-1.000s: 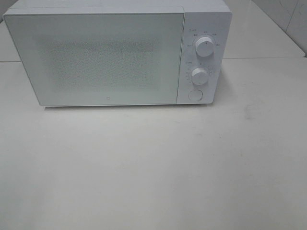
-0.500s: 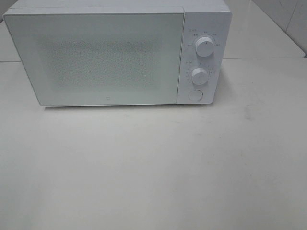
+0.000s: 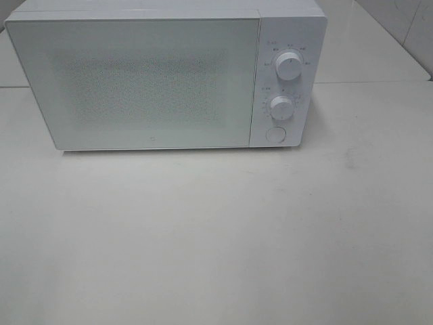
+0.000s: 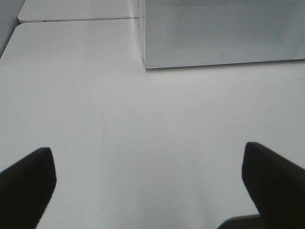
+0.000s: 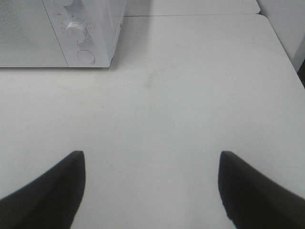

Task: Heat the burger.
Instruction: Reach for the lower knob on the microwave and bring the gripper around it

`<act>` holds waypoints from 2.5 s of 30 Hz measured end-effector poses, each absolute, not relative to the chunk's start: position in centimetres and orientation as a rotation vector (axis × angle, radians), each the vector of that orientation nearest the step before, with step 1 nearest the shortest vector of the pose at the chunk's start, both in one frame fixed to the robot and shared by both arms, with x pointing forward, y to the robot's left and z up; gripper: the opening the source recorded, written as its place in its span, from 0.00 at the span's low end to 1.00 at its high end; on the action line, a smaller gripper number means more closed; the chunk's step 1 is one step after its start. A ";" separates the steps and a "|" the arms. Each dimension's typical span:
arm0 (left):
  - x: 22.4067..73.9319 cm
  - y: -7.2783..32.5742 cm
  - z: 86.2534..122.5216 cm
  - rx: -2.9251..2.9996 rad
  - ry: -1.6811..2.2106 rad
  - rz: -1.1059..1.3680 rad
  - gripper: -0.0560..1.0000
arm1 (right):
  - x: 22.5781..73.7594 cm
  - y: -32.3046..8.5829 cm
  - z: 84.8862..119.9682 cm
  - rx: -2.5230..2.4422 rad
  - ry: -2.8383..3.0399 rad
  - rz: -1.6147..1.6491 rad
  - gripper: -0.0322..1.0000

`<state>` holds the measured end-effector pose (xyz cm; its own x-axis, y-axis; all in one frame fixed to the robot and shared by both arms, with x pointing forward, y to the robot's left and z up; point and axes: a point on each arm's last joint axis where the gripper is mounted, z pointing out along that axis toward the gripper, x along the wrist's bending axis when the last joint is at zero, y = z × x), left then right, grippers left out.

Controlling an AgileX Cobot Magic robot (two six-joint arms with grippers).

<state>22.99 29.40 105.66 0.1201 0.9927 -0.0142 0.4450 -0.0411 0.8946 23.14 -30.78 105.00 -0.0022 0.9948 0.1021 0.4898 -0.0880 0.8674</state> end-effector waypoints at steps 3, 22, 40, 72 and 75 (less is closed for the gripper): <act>23.0 29.4 105.7 1.606 1.436 0.872 0.98 | 23.1 -30.8 105.0 1.644 1.552 1.018 0.76; 23.0 29.4 105.7 1.604 1.437 0.871 0.98 | 23.2 -30.8 105.1 1.638 1.547 1.026 0.76; 23.0 29.4 105.7 1.604 1.437 0.871 0.98 | 27.9 -29.9 107.6 1.570 1.525 1.082 0.76; 23.0 29.4 105.7 1.603 1.438 0.870 0.98 | 37.4 -27.8 103.1 1.552 1.578 1.118 0.76; 23.0 29.4 105.7 1.603 1.438 0.870 0.98 | 38.8 -27.5 102.7 1.550 1.573 1.136 0.76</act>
